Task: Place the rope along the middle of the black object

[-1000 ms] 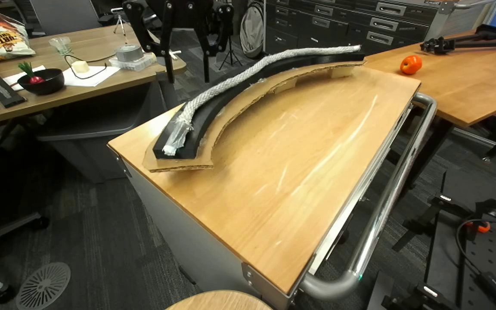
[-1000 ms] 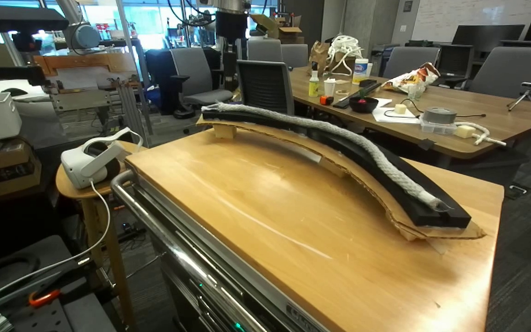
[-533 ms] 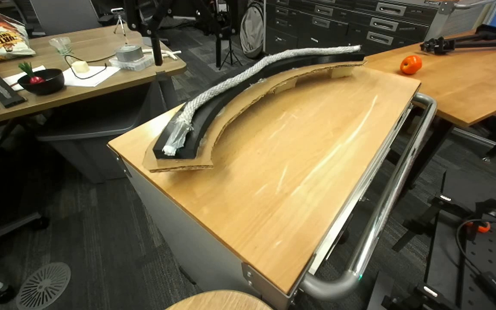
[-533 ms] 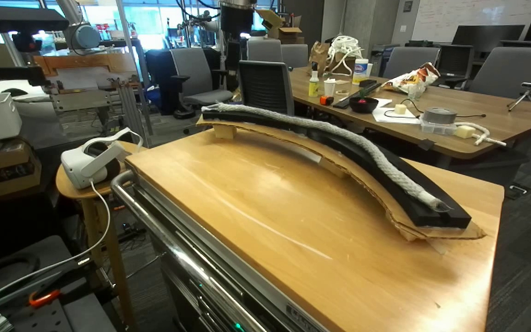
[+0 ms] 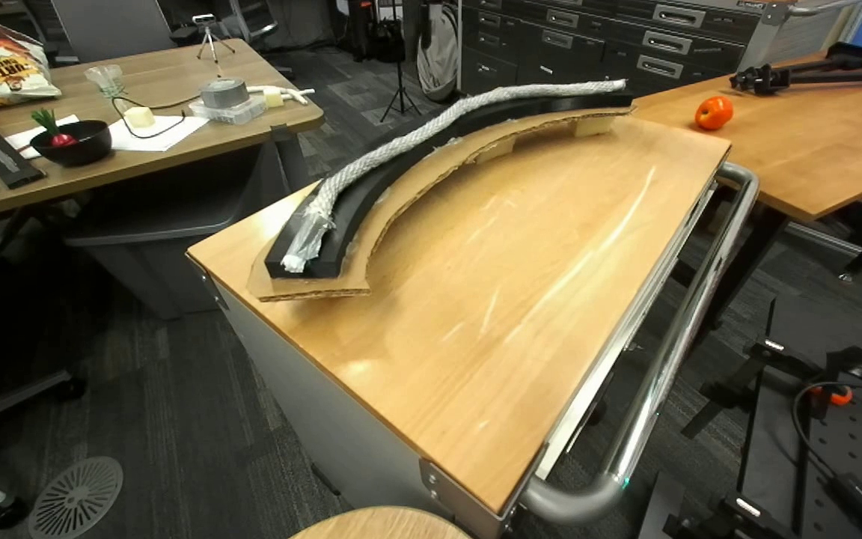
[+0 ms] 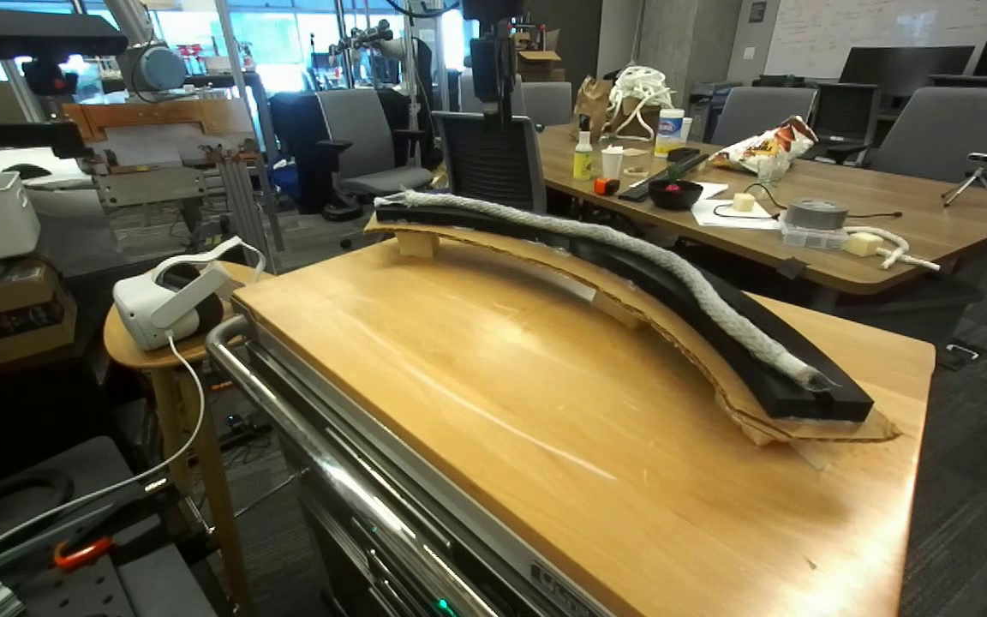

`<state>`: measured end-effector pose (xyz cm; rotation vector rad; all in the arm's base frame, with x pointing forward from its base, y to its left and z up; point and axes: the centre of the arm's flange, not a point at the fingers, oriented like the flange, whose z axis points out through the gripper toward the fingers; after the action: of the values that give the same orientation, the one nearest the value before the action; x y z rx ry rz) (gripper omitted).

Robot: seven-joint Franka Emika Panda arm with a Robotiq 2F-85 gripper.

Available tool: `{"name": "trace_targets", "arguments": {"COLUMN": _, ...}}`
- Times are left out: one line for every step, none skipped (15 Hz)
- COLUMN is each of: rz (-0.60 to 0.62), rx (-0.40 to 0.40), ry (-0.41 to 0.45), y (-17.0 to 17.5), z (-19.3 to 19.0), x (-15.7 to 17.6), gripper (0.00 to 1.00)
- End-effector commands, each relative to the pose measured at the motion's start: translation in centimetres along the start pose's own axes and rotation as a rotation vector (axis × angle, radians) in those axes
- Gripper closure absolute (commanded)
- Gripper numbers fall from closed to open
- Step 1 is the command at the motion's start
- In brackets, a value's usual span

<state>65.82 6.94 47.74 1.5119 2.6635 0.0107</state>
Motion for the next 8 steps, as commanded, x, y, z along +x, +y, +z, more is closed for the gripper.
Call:
{"name": "trace_targets", "arguments": {"rz": -0.002, "rx": 0.005, "ry": 0.003, "y": 0.1, "z": 0.4, "x": 0.1, "gripper": 0.00}}
{"name": "trace_targets", "arguments": {"rz": 0.061, "rx": 0.021, "ry": -0.054, "y": 0.2, "z": 1.0, "x": -0.3, "gripper": 0.02}}
{"name": "trace_targets", "arguments": {"rz": 0.111, "rx": 0.044, "ry": -0.072, "y": -0.1, "z": 1.3, "x": -0.7, "gripper": 0.03}}
{"name": "trace_targets", "arguments": {"rz": 0.180, "rx": 0.072, "ry": -0.075, "y": -0.9, "z": 1.8, "x": -1.6, "gripper": 0.00}}
{"name": "trace_targets", "arguments": {"rz": 0.233, "rx": 0.093, "ry": -0.074, "y": -1.7, "z": 2.2, "x": -2.4, "gripper": 0.00}}
{"name": "trace_targets", "arguments": {"rz": 0.262, "rx": 0.078, "ry": -0.031, "y": -2.6, "z": 2.4, "x": -3.5, "gripper": 0.00}}
{"name": "trace_targets", "arguments": {"rz": 0.192, "rx": 0.074, "ry": -0.052, "y": -1.2, "z": 2.6, "x": -2.3, "gripper": 0.00}}
{"name": "trace_targets", "arguments": {"rz": 0.217, "rx": 0.081, "ry": -0.046, "y": -1.8, "z": 2.9, "x": -3.0, "gripper": 0.00}}
